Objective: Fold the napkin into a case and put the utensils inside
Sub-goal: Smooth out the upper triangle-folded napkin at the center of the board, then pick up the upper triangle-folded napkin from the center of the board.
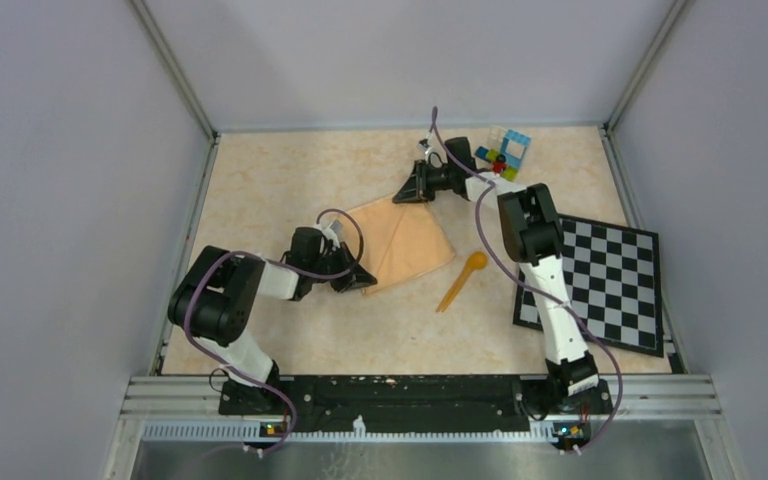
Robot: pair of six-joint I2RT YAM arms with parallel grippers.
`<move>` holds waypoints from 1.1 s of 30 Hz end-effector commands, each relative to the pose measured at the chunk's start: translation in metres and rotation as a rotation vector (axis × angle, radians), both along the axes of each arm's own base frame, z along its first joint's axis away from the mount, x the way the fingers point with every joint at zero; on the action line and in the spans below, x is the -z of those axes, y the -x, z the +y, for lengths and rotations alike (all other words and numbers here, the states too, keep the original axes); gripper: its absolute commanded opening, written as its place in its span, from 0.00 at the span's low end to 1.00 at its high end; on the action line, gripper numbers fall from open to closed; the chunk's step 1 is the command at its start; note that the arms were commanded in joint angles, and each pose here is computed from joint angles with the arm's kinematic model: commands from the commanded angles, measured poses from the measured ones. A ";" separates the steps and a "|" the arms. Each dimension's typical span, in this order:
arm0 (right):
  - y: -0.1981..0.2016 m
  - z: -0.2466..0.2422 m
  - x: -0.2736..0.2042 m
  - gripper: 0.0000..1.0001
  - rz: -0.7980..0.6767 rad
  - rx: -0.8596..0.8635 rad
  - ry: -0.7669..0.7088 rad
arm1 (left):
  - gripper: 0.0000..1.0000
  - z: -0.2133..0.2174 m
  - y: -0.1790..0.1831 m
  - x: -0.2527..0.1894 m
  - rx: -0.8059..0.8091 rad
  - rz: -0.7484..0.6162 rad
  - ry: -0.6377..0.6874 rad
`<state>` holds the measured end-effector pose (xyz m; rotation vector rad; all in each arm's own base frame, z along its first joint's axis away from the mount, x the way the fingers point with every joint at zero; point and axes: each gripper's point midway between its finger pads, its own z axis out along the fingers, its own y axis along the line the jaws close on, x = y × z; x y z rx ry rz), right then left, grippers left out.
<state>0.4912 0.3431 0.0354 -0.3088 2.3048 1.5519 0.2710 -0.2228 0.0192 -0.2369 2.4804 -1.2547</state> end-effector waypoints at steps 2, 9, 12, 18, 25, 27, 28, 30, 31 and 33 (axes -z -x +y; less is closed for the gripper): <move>-0.029 -0.008 0.006 0.12 -0.024 0.036 -0.015 | 0.00 0.021 0.032 0.040 -0.033 0.121 -0.111; -0.061 -0.012 0.025 0.14 -0.006 0.124 0.067 | 0.00 0.021 0.034 0.039 -0.028 0.116 -0.110; -0.079 -0.008 0.009 0.16 -0.047 0.145 0.048 | 0.00 0.021 0.033 0.035 -0.024 0.106 -0.107; -0.090 -0.003 -0.076 0.23 -0.138 0.157 -0.007 | 0.04 0.015 0.025 0.009 -0.014 0.059 -0.079; -0.041 -0.030 -0.170 0.29 -0.169 0.228 0.112 | 0.40 0.005 0.004 -0.067 0.006 -0.076 -0.012; -0.009 -0.033 -0.177 0.30 -0.186 0.233 0.178 | 0.46 0.004 -0.002 -0.092 0.007 -0.127 -0.009; 0.011 -0.029 -0.169 0.30 -0.181 0.217 0.200 | 0.48 0.005 -0.007 -0.102 0.000 -0.153 -0.018; 0.056 -0.014 -0.161 0.30 -0.179 0.171 0.197 | 0.52 0.015 -0.015 -0.110 -0.036 -0.153 -0.070; 0.079 -0.005 -0.154 0.29 -0.173 0.142 0.183 | 0.54 0.026 -0.024 -0.112 -0.072 -0.158 -0.106; 0.127 0.009 -0.136 0.28 -0.156 0.085 0.174 | 0.56 0.042 -0.040 -0.119 -0.117 -0.162 -0.141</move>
